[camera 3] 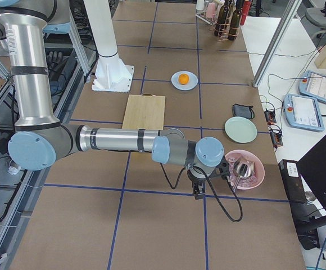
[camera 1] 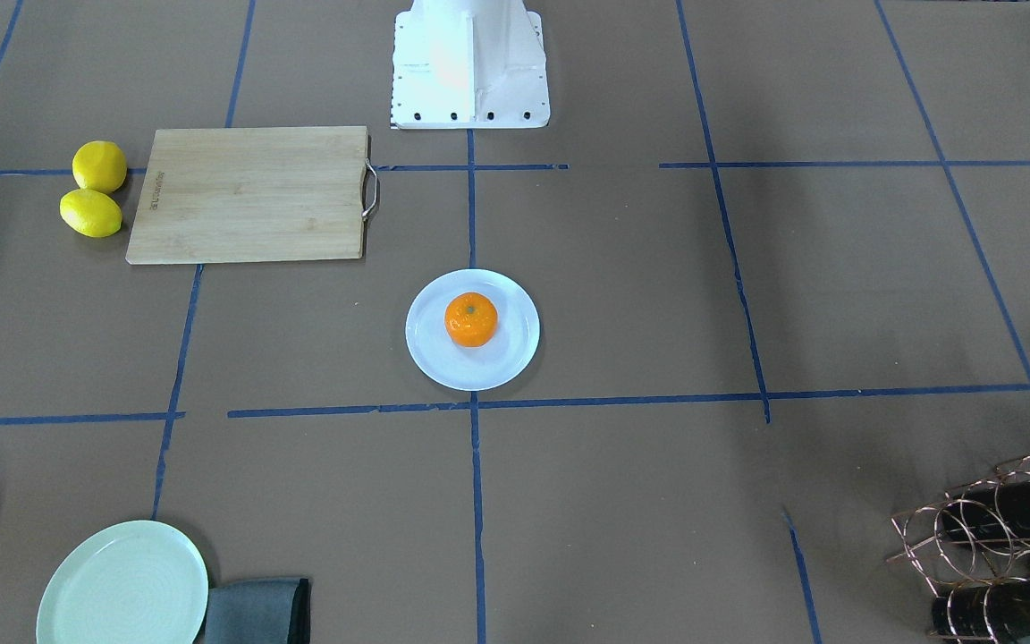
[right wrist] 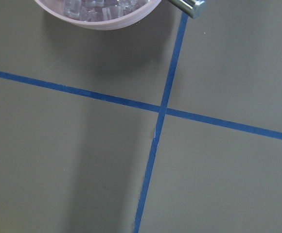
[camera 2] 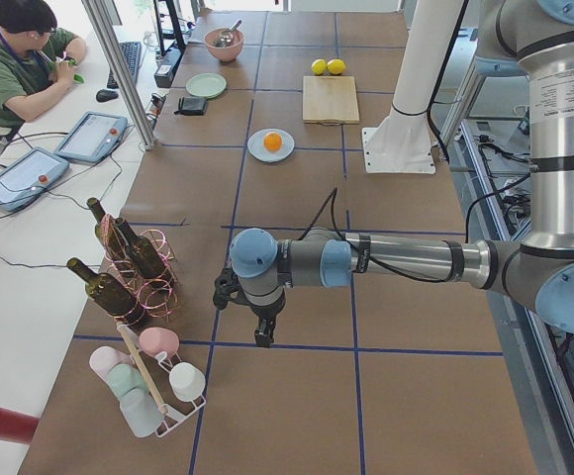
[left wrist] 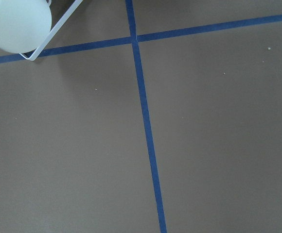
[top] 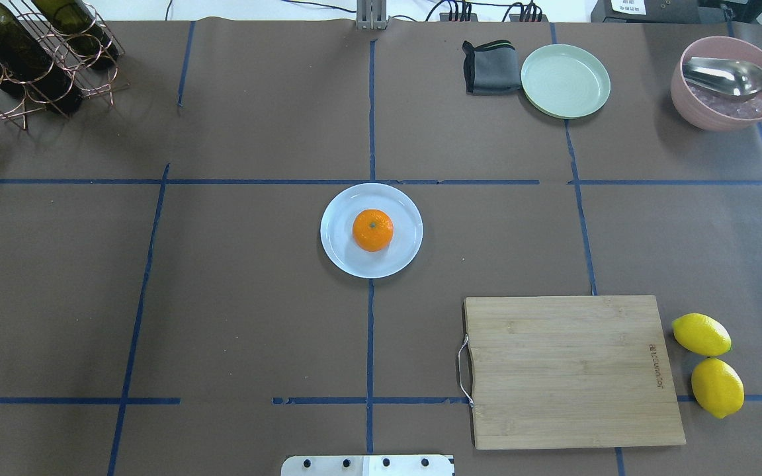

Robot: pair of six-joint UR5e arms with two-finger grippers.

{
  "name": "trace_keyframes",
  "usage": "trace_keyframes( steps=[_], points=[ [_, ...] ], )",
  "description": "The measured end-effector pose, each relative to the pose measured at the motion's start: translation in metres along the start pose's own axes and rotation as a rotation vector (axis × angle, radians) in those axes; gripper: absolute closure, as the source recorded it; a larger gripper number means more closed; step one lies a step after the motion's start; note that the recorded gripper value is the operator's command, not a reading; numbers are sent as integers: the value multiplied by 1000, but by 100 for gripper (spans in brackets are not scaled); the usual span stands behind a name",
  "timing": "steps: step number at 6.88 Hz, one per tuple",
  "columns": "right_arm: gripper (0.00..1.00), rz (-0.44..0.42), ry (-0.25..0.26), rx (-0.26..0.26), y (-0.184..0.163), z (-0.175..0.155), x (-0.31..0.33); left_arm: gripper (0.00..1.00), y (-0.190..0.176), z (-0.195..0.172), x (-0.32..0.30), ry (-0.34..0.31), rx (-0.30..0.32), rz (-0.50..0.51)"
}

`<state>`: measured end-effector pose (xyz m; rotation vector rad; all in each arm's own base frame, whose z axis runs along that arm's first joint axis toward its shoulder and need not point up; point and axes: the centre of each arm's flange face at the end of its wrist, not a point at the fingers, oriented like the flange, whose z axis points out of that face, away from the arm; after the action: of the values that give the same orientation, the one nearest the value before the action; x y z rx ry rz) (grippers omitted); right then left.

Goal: Pick orange to plate

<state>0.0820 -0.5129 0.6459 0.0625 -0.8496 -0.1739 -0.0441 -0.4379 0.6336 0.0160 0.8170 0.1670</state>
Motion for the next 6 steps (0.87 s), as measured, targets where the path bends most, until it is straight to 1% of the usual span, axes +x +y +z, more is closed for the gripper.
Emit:
trace_keyframes(
  steps=[1,2,4,6],
  points=[
    [0,60,7,22,5,-5,-7,0,0,0,0,0,0,-1],
    [0,101,11,42,8,-7,-9,0,0,0,0,0,0,-1],
    [0,128,14,56,8,-7,-9,0,0,0,-1,0,0,-4],
    [0,126,23,63,6,-6,-7,0,0,0,-1,0,0,-6]
  ],
)
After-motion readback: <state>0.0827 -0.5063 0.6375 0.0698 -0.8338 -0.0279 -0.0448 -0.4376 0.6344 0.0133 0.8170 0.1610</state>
